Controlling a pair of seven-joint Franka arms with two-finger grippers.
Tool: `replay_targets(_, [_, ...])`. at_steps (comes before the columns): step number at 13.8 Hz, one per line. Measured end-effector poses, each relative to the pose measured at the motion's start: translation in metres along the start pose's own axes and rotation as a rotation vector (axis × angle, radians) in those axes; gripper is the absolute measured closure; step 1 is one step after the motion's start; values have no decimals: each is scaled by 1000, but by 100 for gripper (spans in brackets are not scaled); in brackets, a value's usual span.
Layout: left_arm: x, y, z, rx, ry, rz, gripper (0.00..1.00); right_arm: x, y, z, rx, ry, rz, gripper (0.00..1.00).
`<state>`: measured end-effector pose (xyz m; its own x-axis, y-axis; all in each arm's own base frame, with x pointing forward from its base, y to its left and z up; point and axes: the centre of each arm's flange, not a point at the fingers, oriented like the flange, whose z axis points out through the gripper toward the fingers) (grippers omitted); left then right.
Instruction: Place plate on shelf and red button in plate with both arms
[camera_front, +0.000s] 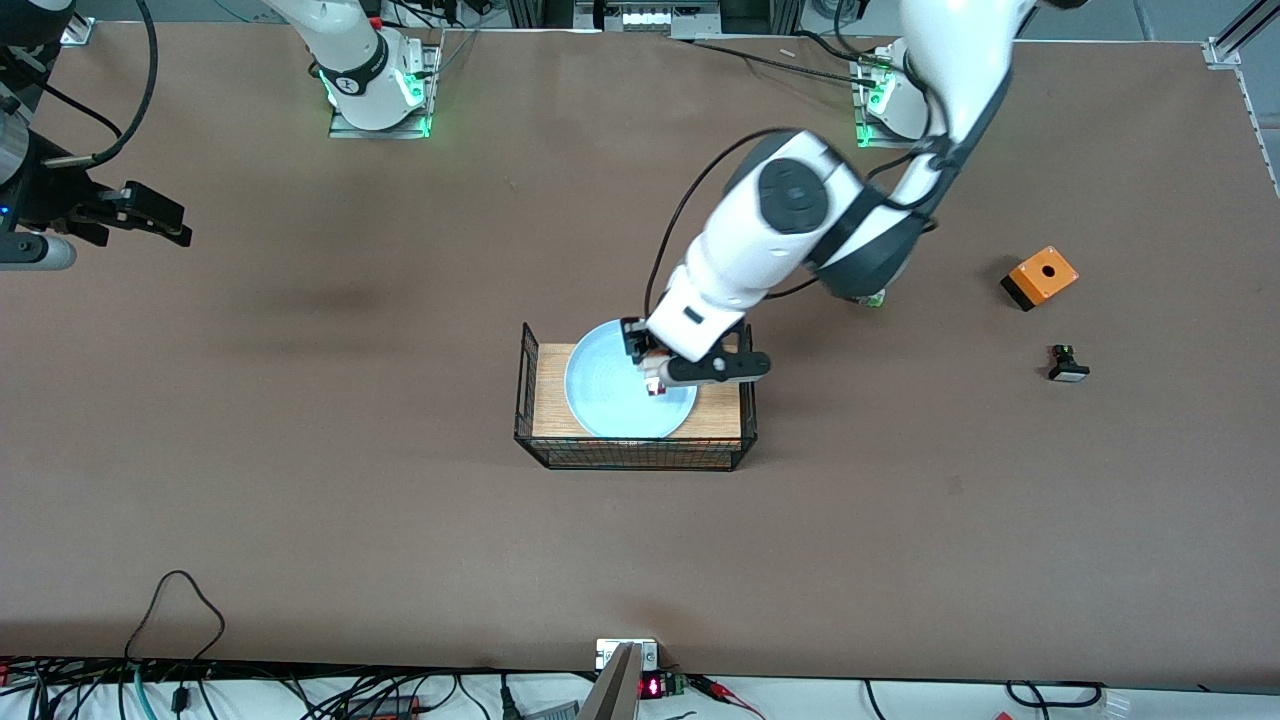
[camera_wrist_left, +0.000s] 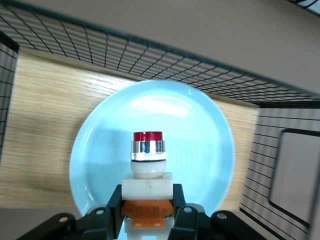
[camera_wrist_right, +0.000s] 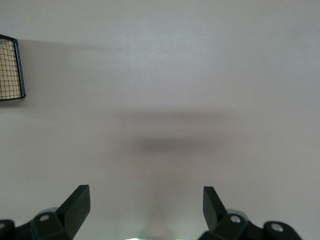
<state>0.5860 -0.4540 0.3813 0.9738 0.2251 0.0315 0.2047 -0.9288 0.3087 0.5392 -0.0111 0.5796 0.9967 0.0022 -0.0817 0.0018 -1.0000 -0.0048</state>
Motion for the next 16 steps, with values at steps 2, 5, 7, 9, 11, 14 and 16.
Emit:
replay_targets(2, [-9,6,28,32,36,-1,59,-10,0,1,-1,3,-8,0])
replay_targets(5, [-14,10,35,40,48,3,52,-17,0,-1,0,8,-13,0])
replay_targets(7, [-8,13,27,27,62,-3,34,-17,-1,-2,0,8,-15,0])
replay_targets(9, [2,14,6,15,85,-13,15,-17,0,-1,0,8,-16,0])
replay_targets(11, [8,8,-35,79,78,-28,0,-17,0,-1,-1,8,-16,0])
replay_targets(14, [-2,-11,-106,247,32,-3,0,-16,0,-1,-1,8,-15,0])
replay_targets(16, [-8,-34,-142,364,-42,134,0,-16,0,-1,-1,9,-16,0])
